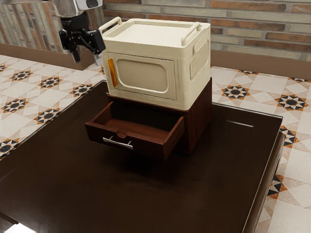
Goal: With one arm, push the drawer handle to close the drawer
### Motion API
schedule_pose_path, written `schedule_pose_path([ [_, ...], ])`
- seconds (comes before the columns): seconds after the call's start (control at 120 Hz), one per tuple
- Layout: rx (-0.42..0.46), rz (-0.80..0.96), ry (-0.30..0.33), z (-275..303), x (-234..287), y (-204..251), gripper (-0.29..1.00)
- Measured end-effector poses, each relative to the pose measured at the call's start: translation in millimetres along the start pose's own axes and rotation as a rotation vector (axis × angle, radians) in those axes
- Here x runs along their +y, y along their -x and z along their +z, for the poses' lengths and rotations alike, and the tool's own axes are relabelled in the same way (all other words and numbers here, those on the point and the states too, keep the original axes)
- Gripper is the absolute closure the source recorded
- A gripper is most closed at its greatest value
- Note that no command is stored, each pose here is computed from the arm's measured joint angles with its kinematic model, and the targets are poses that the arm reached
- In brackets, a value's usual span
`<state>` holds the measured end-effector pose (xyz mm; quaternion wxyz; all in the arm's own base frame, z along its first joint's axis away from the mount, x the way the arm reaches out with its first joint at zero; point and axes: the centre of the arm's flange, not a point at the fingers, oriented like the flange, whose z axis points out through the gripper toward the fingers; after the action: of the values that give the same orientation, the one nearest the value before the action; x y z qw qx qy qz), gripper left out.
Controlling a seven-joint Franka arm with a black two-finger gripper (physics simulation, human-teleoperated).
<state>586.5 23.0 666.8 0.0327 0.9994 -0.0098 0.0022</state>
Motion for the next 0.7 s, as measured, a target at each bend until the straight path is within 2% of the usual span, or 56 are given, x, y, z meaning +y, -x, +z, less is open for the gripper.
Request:
schedule_pose_path([
  [0.217,-0.005,0.01,0.006,0.6,0.5,0.4,0.0],
  [0.317,0.168,0.054,-0.003,-98.7,27.0,36.3,0.0],
  [0.433,0.156,0.072,0.004,-113.4,54.7,51.2,0.0],
  [0.483,0.098,0.055,-0.004,-95.7,57.6,55.9,0.0],
  [0.575,-0.039,0.035,-0.056,-8.7,81.6,133.0,0.0],
  [0.633,-0.074,0.024,-0.085,48.2,88.8,168.2,0.0],
  [0.7,-0.084,0.02,-0.112,98.6,95.2,181.7,0.03],
])
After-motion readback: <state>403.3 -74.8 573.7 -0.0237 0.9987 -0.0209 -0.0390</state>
